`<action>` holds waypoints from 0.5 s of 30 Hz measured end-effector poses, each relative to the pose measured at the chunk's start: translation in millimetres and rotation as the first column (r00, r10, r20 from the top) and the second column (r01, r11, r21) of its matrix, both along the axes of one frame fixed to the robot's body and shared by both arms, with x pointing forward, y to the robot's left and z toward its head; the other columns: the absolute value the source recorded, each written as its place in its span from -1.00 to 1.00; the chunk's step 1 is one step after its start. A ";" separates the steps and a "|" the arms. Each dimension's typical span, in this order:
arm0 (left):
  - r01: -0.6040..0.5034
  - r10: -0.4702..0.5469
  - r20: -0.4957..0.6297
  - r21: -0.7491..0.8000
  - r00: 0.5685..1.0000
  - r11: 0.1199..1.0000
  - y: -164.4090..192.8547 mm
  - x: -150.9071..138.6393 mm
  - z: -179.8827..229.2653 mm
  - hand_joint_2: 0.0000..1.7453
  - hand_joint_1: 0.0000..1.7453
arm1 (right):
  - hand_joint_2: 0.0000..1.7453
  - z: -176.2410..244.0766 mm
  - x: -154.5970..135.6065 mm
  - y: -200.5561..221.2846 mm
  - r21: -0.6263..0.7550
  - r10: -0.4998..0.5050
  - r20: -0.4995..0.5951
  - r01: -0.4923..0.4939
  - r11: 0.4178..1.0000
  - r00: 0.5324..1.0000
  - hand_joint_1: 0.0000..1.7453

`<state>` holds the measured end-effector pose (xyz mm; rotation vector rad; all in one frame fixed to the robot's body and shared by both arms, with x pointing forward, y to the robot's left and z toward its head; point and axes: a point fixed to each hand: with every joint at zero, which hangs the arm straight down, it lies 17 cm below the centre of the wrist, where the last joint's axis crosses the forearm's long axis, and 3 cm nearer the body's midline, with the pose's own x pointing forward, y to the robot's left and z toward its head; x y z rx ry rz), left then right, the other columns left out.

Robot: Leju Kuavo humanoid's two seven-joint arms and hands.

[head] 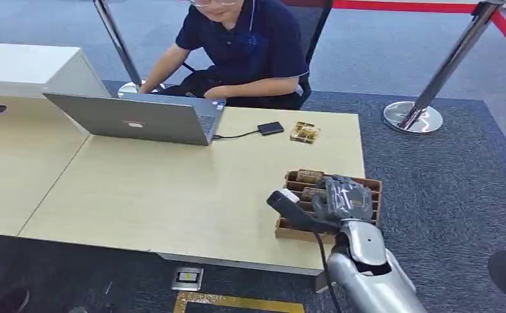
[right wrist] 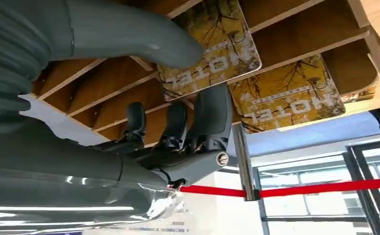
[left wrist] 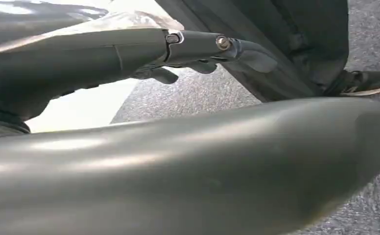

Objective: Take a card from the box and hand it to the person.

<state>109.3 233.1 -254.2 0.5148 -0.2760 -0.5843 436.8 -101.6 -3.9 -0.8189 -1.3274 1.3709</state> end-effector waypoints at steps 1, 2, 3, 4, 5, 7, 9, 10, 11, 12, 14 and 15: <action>0.000 0.000 0.000 0.000 1.000 1.000 0.0 0.0 0.0 -1.00 -1.00 | 1.00 -0.1 0.0 0.0 0.000 0.001 0.000 -0.001 1.000 1.000 0.42; 0.000 0.000 0.000 0.000 1.000 1.000 -0.3 0.0 0.0 -1.00 -1.00 | 1.00 -0.3 0.0 0.0 0.001 0.001 0.000 -0.001 1.000 1.000 0.42; 0.000 0.000 0.000 0.000 1.000 1.000 -0.3 0.0 0.0 -1.00 -1.00 | 1.00 -0.1 0.2 0.2 0.002 0.002 0.002 -0.002 1.000 1.000 0.50; 0.000 0.000 0.000 0.000 1.000 1.000 -0.3 0.0 0.0 -1.00 -1.00 | 1.00 0.0 0.3 0.3 0.004 0.003 0.002 -0.003 1.000 1.000 0.50; 0.000 0.000 0.000 0.000 1.000 1.000 -0.3 0.0 0.0 -1.00 -1.00 | 1.00 -0.1 0.2 0.3 0.006 0.002 0.002 -0.002 1.000 1.000 0.50; 0.001 -0.001 0.000 0.000 1.000 1.000 -0.3 0.1 0.0 -1.00 -1.00 | 1.00 -0.2 0.2 0.3 0.012 0.003 0.002 -0.003 1.000 1.000 0.68; 0.001 -0.001 0.000 0.000 1.000 1.000 -0.1 0.1 0.0 -1.00 -1.00 | 1.00 -0.1 0.3 0.6 0.015 0.005 0.002 -0.005 1.000 1.000 0.70; 0.001 -0.001 0.000 0.000 1.000 1.000 0.0 0.1 0.0 -1.00 -1.00 | 1.00 0.7 0.6 1.0 0.018 0.006 0.004 -0.006 1.000 1.000 0.70; 0.002 -0.002 0.001 0.000 1.000 1.000 -0.3 0.3 0.1 -1.00 -1.00 | 1.00 0.5 0.3 1.4 0.019 0.007 0.003 -0.007 1.000 1.000 0.70; 0.002 -0.002 0.001 0.000 1.000 1.000 -0.3 0.3 0.1 -1.00 -1.00 | 1.00 0.4 0.2 1.4 0.019 0.008 0.004 -0.008 1.000 1.000 0.70; 0.004 -0.004 0.001 0.001 1.000 1.000 -0.1 0.4 0.1 -1.00 -1.00 | 1.00 0.8 0.1 1.8 0.024 0.008 0.003 -0.008 1.000 1.000 0.70; 0.004 -0.004 0.001 0.000 1.000 1.000 -0.4 0.4 0.1 -1.00 -1.00 | 1.00 1.0 0.2 2.0 0.027 0.008 0.003 -0.008 1.000 1.000 0.70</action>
